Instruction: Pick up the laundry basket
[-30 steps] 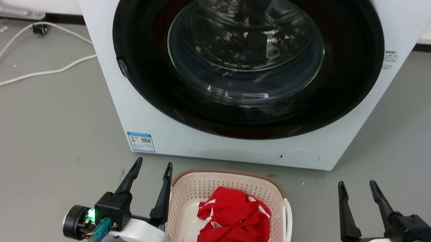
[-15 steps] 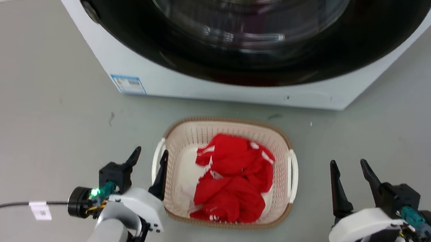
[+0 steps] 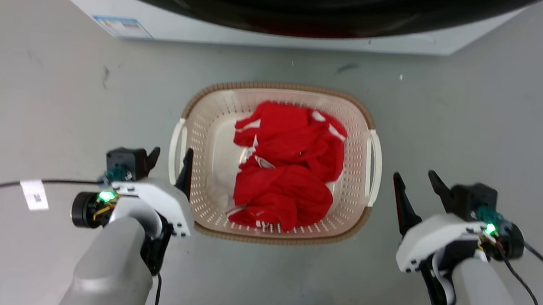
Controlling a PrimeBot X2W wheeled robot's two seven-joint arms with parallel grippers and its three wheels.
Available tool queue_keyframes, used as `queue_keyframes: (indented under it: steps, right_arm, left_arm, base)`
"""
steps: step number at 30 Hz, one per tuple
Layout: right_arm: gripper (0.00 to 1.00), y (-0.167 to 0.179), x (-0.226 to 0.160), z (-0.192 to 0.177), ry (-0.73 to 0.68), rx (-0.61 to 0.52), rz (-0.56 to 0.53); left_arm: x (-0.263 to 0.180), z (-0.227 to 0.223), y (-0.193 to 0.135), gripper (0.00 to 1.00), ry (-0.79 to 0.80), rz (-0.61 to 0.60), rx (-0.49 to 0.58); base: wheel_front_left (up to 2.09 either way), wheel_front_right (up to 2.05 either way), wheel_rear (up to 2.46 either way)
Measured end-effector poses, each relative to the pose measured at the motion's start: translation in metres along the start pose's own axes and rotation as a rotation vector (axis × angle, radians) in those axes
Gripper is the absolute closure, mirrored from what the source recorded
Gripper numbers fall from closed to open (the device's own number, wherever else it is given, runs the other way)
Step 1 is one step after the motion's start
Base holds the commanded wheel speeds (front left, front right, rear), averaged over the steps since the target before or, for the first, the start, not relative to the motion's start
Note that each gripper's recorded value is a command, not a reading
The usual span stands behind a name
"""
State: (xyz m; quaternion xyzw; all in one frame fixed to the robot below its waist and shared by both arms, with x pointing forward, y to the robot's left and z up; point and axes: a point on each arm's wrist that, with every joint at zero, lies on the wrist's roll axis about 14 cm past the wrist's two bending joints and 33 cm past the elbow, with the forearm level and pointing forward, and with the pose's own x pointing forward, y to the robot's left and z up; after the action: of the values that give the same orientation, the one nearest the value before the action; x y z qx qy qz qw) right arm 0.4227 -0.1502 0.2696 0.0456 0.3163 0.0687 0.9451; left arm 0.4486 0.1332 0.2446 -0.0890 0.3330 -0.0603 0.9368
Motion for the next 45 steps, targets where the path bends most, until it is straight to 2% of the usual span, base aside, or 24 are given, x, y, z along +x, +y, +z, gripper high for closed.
queue_keyframes:
  steps: [11,16,25,26,27,28,29,45]
  right_arm:
    - [0.0,0.002,0.043,-0.054,0.196,0.036,0.034]
    - [0.0,0.006,0.06,-0.071,0.261,0.03,0.065]
    - [0.0,0.008,0.074,-0.081,0.318,0.03,0.086]
    - [0.0,0.008,0.074,-0.083,0.333,0.034,0.085]
    - [0.52,0.009,0.075,-0.085,0.347,0.034,0.086]
    - [0.91,0.009,0.075,-0.086,0.356,0.034,0.089]
    - [1.0,0.011,0.075,-0.087,0.359,0.034,0.091]
    - [1.0,0.011,0.065,-0.073,0.375,0.018,0.089]
  left_arm:
    - [0.043,-0.056,0.016,0.0,0.205,0.03,-0.058]
    - [0.061,-0.075,0.016,0.0,0.269,0.015,-0.038]
    - [0.077,-0.084,0.011,0.0,0.323,-0.005,-0.022]
    - [0.078,-0.084,0.011,0.09,0.326,-0.006,-0.023]
    - [0.078,-0.084,0.011,0.57,0.328,-0.007,-0.022]
    - [0.077,-0.085,0.01,1.0,0.334,-0.006,-0.028]
    - [0.076,-0.086,0.01,1.0,0.346,-0.005,-0.03]
    - [0.057,-0.076,-0.002,1.0,0.402,-0.034,-0.017]
  base:
    - [0.0,0.0,0.0]
    - [0.0,0.0,0.0]
    - [0.0,0.0,0.0]
    - [0.0,0.0,0.0]
    - [0.0,0.0,0.0]
    - [0.0,0.0,0.0]
    - [0.0,0.0,0.0]
    - [0.0,0.0,0.0]
